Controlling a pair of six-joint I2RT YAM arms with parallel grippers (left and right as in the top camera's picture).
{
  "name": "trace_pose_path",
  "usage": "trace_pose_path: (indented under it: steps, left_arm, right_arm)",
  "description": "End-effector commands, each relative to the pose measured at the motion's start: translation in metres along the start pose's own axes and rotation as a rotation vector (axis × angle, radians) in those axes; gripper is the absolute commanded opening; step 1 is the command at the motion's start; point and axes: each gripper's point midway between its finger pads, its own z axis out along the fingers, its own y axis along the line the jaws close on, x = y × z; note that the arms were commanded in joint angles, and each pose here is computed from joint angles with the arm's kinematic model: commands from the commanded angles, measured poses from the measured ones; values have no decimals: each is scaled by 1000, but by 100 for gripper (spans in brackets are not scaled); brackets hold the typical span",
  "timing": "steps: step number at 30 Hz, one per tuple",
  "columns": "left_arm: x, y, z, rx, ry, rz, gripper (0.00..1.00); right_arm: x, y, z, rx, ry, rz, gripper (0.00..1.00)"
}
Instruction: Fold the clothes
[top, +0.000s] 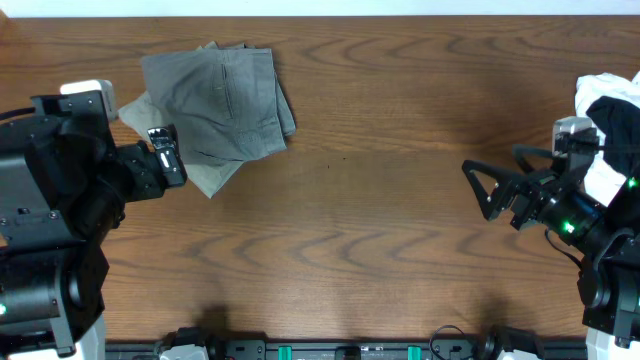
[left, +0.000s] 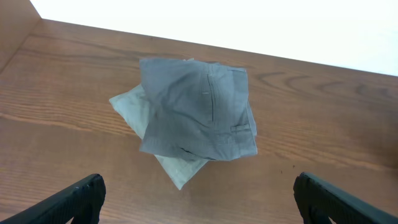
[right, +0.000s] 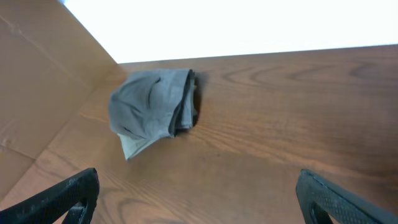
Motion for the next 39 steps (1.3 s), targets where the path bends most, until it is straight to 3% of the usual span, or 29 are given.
trace_pose_path:
  steps: [1, 5, 9, 15, 21, 26, 33, 39]
  left_arm:
    - [-1, 2, -2, -12, -6, -13, 98]
    - [-1, 2, -2, -12, -6, -13, 98]
    - [-1, 2, -2, -12, -6, -13, 98]
    - [-1, 1, -2, -12, -6, -13, 98]
    - [-1, 2, -2, -12, -6, -14, 98]
    - [-1, 1, -2, -12, -6, -13, 98]
    - [-1, 2, -2, -12, -6, -13, 98]
    - [-1, 2, -2, -12, -6, -13, 98]
  right_arm:
    - [-7, 21, -2, -100, -20, -75, 99]
    - [-14, 48, -4, -233, -55, -241, 99]
    - [-10, 55, -3, -265, -40, -243, 99]
    - [-6, 34, 0, -151, -19, -204, 99]
    - [-19, 39, -1, -160, -70, -239, 99]
    - [-21, 58, -18, -176, -133, -461, 99]
    - [-4, 42, -45, 99, -183, -821, 99]
    - [54, 18, -48, 189, -187, -787, 99]
